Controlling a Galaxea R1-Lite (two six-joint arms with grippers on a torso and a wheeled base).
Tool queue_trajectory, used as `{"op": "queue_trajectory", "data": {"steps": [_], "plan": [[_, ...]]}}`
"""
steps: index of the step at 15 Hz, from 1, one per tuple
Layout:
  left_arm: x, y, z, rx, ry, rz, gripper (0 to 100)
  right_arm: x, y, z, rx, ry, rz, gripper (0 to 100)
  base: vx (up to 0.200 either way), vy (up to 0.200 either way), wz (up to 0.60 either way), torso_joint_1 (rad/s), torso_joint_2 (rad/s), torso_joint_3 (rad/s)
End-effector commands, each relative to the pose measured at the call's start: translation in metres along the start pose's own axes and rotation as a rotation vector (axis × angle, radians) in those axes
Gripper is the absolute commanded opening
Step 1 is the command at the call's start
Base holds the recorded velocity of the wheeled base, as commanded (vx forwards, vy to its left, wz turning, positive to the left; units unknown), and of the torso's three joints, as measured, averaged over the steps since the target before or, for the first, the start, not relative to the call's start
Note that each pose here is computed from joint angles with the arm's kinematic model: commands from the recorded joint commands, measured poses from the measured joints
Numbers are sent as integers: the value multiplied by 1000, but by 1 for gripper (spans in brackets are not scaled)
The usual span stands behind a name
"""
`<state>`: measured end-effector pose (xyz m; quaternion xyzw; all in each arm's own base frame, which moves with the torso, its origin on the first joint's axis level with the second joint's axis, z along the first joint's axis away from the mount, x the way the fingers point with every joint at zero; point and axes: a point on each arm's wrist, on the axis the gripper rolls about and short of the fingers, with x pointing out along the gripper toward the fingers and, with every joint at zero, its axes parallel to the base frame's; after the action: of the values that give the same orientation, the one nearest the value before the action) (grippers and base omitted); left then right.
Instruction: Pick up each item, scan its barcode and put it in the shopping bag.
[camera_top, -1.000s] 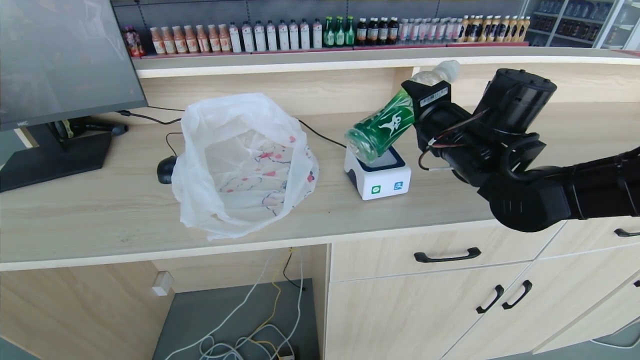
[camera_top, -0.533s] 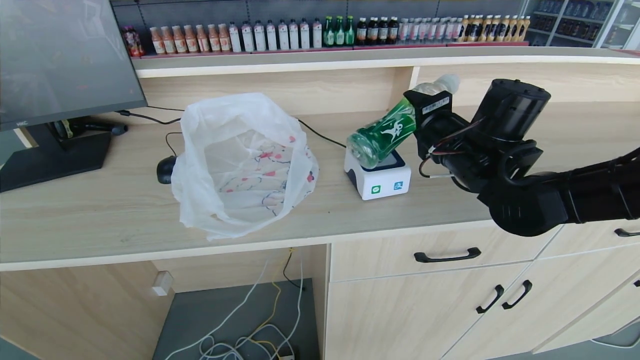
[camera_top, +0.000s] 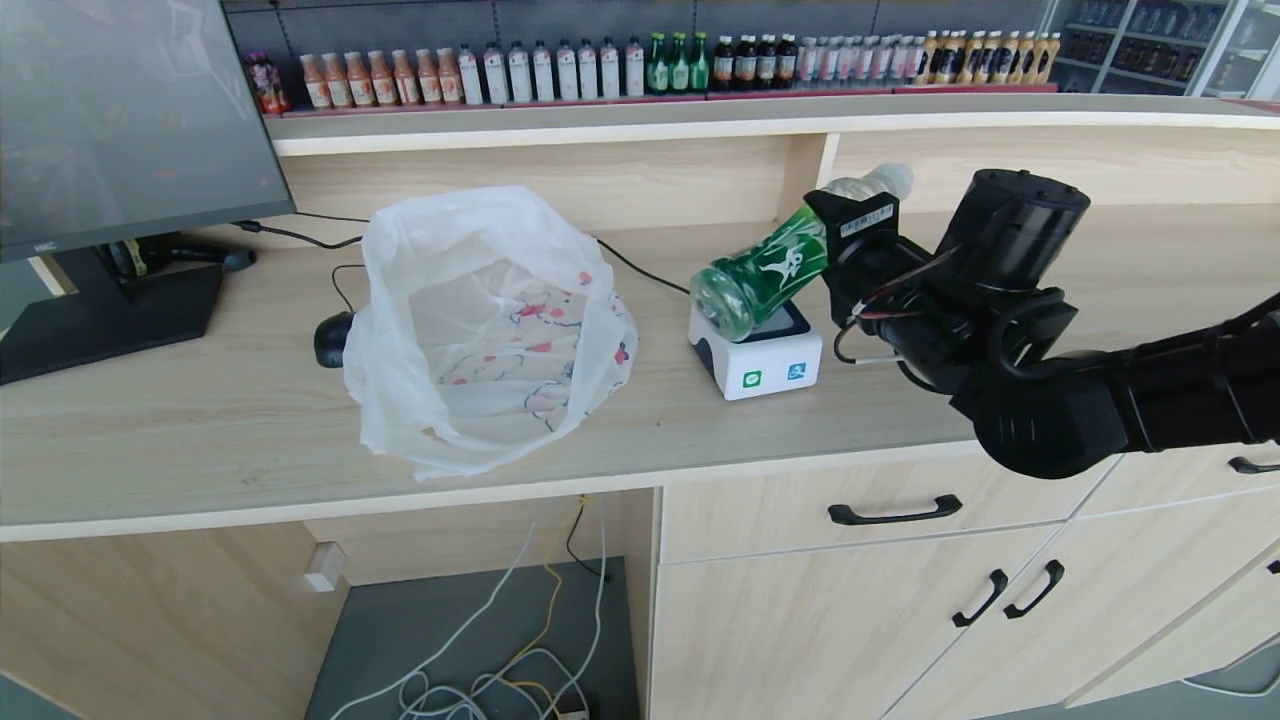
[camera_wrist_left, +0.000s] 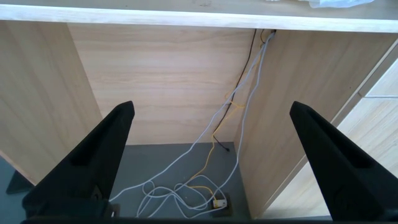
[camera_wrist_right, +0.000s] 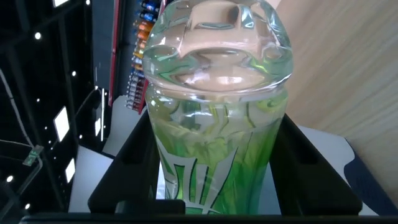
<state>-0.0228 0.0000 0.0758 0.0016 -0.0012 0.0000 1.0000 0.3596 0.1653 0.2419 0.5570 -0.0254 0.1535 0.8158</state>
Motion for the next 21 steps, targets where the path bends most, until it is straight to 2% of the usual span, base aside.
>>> {"op": "queue_trajectory", "data": {"steps": [1, 15, 21], "plan": [[0, 0, 0, 0, -1, 0, 100, 1, -2, 0, -1, -1, -5, 0, 0, 0, 0, 0, 0, 0], [0, 0, 0, 0, -1, 0, 100, -1, 6, 5, 15, -12, 15, 0, 0, 0, 0, 0, 0, 0], [0, 0, 0, 0, -2, 0, 100, -7, 35, 16, 18, -16, 46, 0, 0, 0, 0, 0, 0, 0]]}}
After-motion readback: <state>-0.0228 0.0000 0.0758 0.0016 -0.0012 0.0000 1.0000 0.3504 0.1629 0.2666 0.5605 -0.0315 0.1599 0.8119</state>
